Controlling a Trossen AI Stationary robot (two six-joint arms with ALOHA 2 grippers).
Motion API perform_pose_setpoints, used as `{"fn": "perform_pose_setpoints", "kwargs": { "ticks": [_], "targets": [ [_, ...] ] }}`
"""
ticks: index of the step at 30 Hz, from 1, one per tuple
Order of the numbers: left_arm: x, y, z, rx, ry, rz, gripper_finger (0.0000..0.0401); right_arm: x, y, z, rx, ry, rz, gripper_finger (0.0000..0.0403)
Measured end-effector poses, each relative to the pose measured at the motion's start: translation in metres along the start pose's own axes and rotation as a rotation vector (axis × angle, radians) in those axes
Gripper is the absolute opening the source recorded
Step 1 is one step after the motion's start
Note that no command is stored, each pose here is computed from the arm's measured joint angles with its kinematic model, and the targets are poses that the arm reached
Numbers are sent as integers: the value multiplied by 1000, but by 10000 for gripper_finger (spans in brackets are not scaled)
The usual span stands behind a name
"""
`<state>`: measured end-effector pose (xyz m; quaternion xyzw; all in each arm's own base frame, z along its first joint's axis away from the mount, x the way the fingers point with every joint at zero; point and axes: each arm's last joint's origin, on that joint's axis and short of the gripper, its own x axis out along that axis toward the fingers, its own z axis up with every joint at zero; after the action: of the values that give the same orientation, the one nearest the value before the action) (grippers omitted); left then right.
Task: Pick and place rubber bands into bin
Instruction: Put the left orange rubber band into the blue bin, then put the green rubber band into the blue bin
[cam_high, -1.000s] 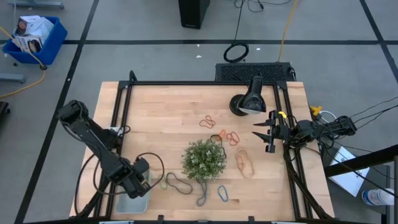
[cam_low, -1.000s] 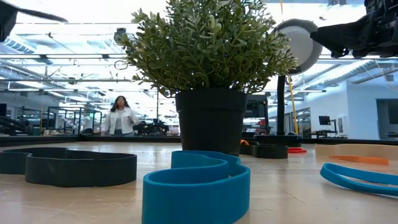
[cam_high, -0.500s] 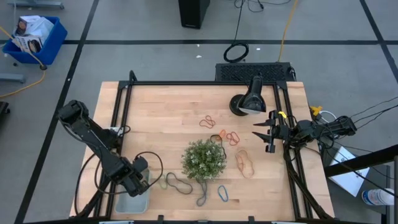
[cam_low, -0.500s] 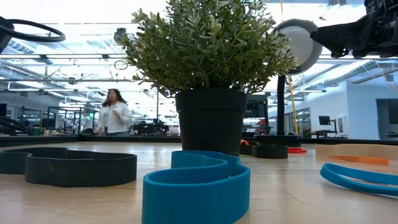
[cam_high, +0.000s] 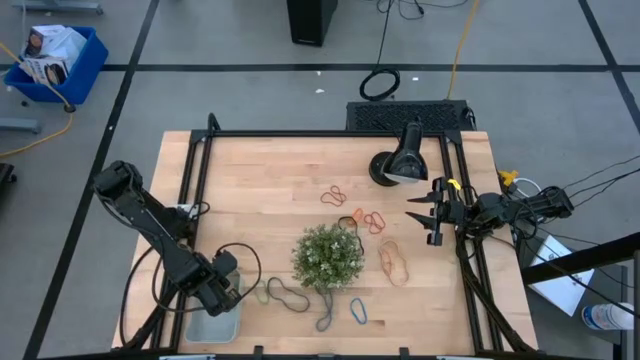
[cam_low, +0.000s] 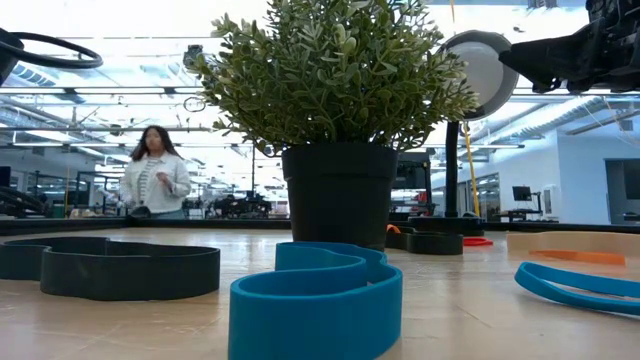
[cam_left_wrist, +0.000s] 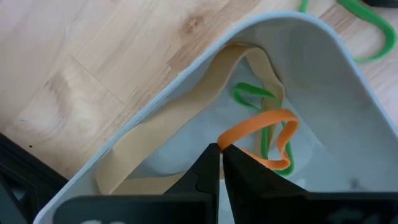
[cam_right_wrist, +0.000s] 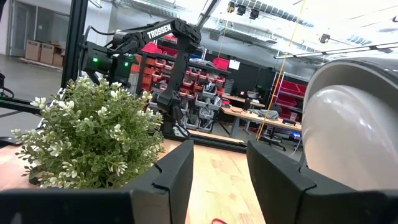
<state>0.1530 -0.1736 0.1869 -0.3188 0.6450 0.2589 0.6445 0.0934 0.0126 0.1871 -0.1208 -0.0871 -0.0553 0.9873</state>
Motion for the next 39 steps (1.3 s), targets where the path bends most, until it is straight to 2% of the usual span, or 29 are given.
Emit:
{"fn": "perform_pose_setpoints", "kwargs": {
  "ticks": [3,6,11,17,21,24,28,31,34,37,39],
  "targets": [
    [0,0,0,-10,0,0,46,0,0,0,0,0,0,146],
    [0,0,0,-15,0,0,81,0,0,0,0,0,0,146],
    [-2,0,-3,59,98,6,141,0,0,0,0,0,0,146],
    [-28,3,-3,39,98,-92,174,0,0,0,0,0,0,146],
    [-52,8,2,11,21,-211,179,0,0,0,0,0,0,146],
    [-67,14,9,29,-98,-297,180,0,0,0,0,0,0,146],
    [-80,23,23,79,-277,-350,180,0,0,0,0,0,0,146],
    [-86,26,35,203,-398,-329,180,0,0,0,0,0,0,146],
    [-87,27,50,338,-453,-272,180,0,0,0,0,0,0,146],
    [-85,25,66,369,-473,-238,180,0,0,0,1,0,0,146],
    [-80,24,75,406,-438,-214,180,0,0,0,7,0,0,146]
  ]
}}
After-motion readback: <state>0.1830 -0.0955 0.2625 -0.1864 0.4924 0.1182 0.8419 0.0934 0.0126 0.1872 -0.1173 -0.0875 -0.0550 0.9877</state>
